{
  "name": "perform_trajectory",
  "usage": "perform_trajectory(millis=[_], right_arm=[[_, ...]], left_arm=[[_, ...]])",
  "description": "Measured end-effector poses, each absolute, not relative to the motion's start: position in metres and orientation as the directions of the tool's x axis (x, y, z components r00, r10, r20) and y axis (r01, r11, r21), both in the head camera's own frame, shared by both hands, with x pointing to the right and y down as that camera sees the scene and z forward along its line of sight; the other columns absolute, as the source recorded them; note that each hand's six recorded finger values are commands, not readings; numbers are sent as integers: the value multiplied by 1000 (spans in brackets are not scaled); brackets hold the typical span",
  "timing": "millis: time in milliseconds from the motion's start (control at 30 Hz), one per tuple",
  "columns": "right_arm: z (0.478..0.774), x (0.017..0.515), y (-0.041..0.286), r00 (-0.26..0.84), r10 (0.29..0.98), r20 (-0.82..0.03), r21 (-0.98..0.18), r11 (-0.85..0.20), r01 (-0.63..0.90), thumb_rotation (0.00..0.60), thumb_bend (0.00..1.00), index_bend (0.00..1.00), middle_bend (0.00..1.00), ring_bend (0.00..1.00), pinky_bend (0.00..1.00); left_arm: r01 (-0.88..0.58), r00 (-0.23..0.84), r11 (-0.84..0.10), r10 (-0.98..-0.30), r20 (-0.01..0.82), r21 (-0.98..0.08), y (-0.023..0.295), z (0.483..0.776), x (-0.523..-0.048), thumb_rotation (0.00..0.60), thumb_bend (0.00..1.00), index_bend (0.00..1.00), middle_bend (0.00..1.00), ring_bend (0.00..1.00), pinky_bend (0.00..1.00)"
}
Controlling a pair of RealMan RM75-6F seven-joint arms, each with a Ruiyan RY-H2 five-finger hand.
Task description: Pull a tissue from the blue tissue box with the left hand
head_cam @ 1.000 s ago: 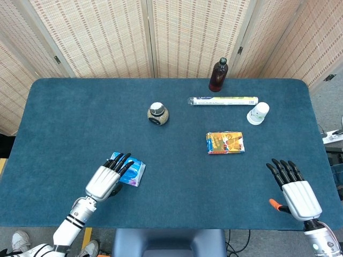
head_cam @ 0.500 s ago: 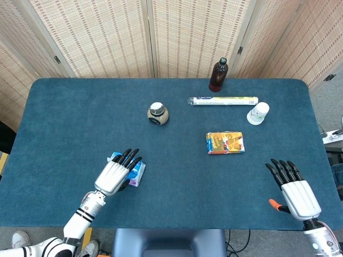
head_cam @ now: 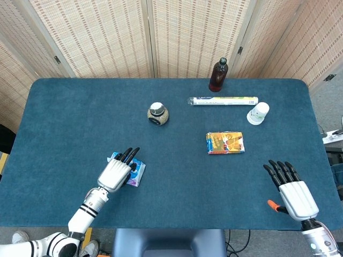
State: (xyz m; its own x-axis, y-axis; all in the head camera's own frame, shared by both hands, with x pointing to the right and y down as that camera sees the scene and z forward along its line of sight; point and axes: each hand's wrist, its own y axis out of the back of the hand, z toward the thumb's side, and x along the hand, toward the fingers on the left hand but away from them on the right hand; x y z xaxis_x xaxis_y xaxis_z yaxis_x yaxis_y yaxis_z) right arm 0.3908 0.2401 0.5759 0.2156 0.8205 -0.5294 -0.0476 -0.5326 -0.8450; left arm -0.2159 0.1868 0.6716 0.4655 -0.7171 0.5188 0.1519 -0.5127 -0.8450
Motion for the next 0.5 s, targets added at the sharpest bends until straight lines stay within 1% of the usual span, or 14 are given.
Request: perform_trajectory(millis=[167, 333, 500], right_arm=[[577, 390, 242, 220, 817, -534, -842, -536, -53, 600, 35, 0, 0, 0, 0], [578, 389, 242, 221, 815, -536, -841, -538, -57, 600, 34, 0, 0, 0, 0], [577, 389, 241, 219, 816, -534, -842, -536, -55, 600, 35, 0, 0, 0, 0]], left_arm=[[146, 470, -486, -732, 493, -862, 186, 668, -217, 600, 635, 576, 64, 116, 336], [140, 471, -469, -743, 475, -872, 183, 663, -221, 600, 634, 585, 74, 119, 338], [117, 482, -451, -754, 447, -885, 181, 650, -221, 600, 634, 588, 75, 120, 338]])
